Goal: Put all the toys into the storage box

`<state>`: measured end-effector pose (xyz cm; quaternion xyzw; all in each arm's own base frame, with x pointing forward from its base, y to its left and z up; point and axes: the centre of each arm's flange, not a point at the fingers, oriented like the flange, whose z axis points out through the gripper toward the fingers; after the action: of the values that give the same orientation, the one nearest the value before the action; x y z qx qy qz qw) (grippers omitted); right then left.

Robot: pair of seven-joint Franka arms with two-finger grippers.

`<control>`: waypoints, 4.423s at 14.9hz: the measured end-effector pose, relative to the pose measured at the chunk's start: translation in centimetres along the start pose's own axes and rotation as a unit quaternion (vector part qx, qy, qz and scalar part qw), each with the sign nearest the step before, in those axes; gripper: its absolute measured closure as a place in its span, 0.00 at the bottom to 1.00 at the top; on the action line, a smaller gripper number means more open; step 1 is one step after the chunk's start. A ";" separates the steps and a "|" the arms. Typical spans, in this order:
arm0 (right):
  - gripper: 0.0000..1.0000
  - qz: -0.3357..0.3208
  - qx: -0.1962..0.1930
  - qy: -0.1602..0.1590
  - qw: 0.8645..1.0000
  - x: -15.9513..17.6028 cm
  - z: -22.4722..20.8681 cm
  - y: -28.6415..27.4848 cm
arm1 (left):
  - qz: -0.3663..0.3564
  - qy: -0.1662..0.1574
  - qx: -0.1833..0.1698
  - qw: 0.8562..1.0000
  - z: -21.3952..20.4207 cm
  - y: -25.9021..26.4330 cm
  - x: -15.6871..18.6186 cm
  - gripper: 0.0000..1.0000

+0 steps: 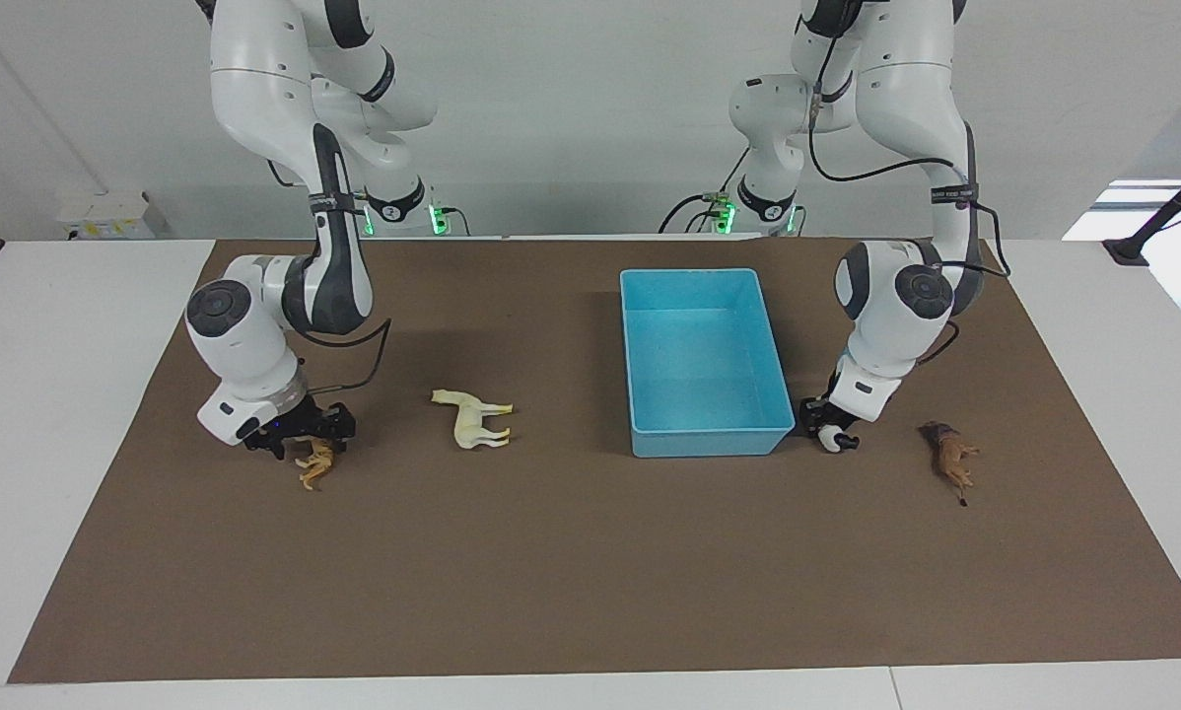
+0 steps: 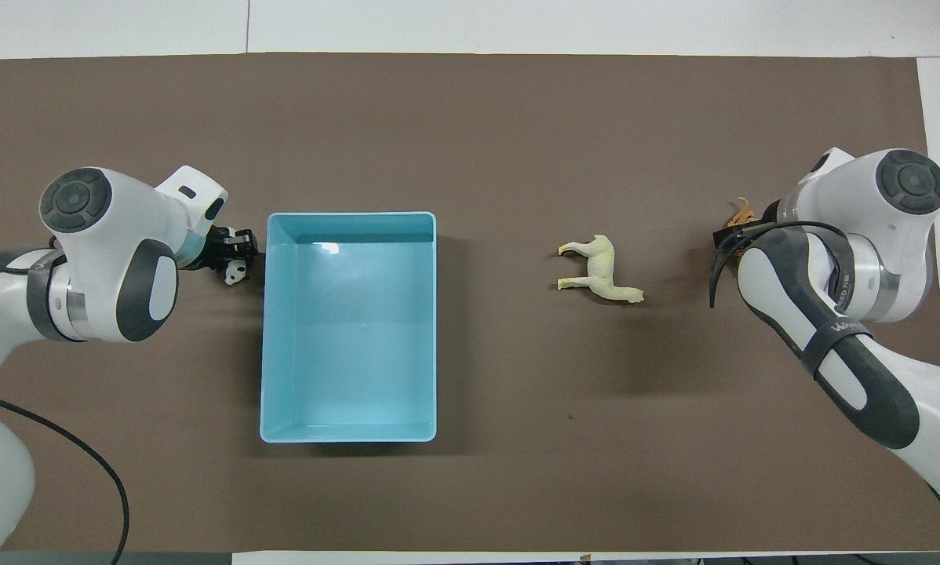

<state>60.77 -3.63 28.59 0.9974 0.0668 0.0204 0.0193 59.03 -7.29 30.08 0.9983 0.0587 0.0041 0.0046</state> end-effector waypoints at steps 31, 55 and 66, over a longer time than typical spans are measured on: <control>0.68 0.163 0.244 0.061 0.954 0.1 -26.3 -44.1 | 0.030 0.029 0.042 0.998 -15.3 -15.4 2.6 0.00; 0.00 0.102 0.038 0.013 0.994 5.4 -15.3 -25.4 | -0.055 0.045 0.022 0.997 0.0 -17.2 3.3 0.52; 0.00 0.013 0.034 0.011 0.999 0.0 -5.6 -21.5 | -0.091 -0.030 0.045 0.994 -12.9 -10.3 2.5 0.61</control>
<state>57.65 17.84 33.26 0.9979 0.0552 0.0298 -0.0158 60.23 3.35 42.93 0.9876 0.1493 -0.0290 -0.0381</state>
